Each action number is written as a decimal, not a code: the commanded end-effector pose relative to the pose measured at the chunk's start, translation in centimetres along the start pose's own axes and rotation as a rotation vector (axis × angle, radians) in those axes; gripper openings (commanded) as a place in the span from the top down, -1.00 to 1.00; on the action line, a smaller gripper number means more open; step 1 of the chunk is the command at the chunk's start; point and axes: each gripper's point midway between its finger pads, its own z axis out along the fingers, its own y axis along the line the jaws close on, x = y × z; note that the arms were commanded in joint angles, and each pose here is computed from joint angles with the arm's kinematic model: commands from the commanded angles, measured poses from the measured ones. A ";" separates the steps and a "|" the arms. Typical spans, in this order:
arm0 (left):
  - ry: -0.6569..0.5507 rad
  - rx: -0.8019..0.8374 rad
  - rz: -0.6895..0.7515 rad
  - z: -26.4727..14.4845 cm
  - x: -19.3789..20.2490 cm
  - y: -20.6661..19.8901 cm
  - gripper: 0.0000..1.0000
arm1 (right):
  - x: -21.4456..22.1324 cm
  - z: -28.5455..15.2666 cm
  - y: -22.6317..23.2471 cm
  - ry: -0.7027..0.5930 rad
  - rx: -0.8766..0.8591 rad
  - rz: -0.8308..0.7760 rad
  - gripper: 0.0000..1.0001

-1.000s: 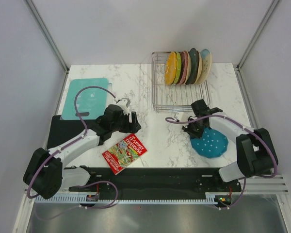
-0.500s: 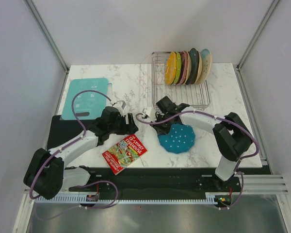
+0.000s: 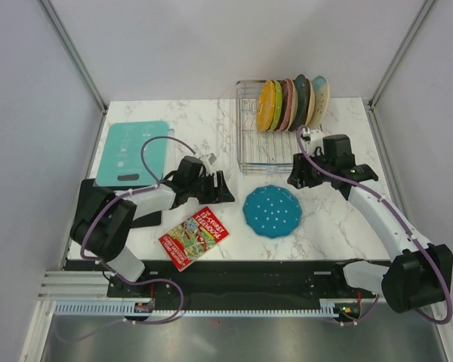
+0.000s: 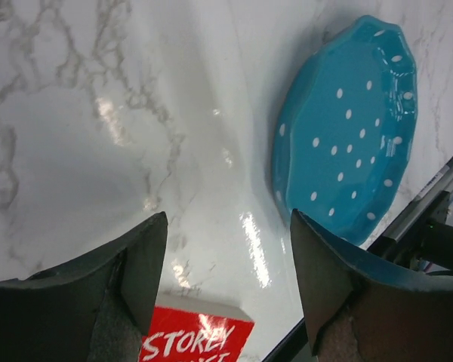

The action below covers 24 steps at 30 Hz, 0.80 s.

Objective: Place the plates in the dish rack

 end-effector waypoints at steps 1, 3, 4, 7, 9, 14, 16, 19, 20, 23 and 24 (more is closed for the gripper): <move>0.011 0.147 0.007 2.2 -1.9 -4.0 -0.43 | 7.4 -0.5 -0.4 0.185 -0.019 0.357 -0.14; 0.032 0.171 0.012 2.8 -1.9 -4.7 -0.40 | 9.2 -0.8 -0.7 0.202 -0.011 0.421 -0.14; 0.050 0.178 0.016 3.1 -1.4 -5.0 -0.40 | 9.8 -0.9 -1.1 0.206 -0.005 0.447 -0.15; 0.088 0.176 0.019 4.2 -0.4 -5.1 -0.36 | 10.1 -1.2 -2.1 0.191 0.026 0.481 -0.21; 0.114 0.177 0.028 4.7 0.5 -5.1 -0.31 | 10.5 -0.9 -2.1 0.211 0.007 0.507 -0.22; 0.162 0.212 0.053 5.4 2.2 -6.2 -0.19 | 11.7 0.0 -3.0 0.252 -0.041 0.586 -0.23; 0.164 0.225 0.056 5.8 2.6 -6.4 -0.09 | 11.9 0.4 -2.8 0.264 -0.077 0.570 -0.23; 0.172 0.244 0.054 5.8 2.8 -6.6 0.31 | 12.7 0.9 -2.8 0.300 -0.087 0.589 -0.22; 0.172 0.241 0.052 5.7 2.8 -6.5 0.46 | 12.9 1.0 -2.8 0.311 -0.091 0.592 -0.22; 0.171 0.232 0.026 5.3 2.9 -5.8 0.66 | 13.8 1.7 -2.9 0.348 -0.114 0.599 -0.22; 0.177 0.230 0.022 5.2 3.3 -5.4 0.70 | 14.1 2.0 -2.8 0.361 -0.129 0.602 -0.22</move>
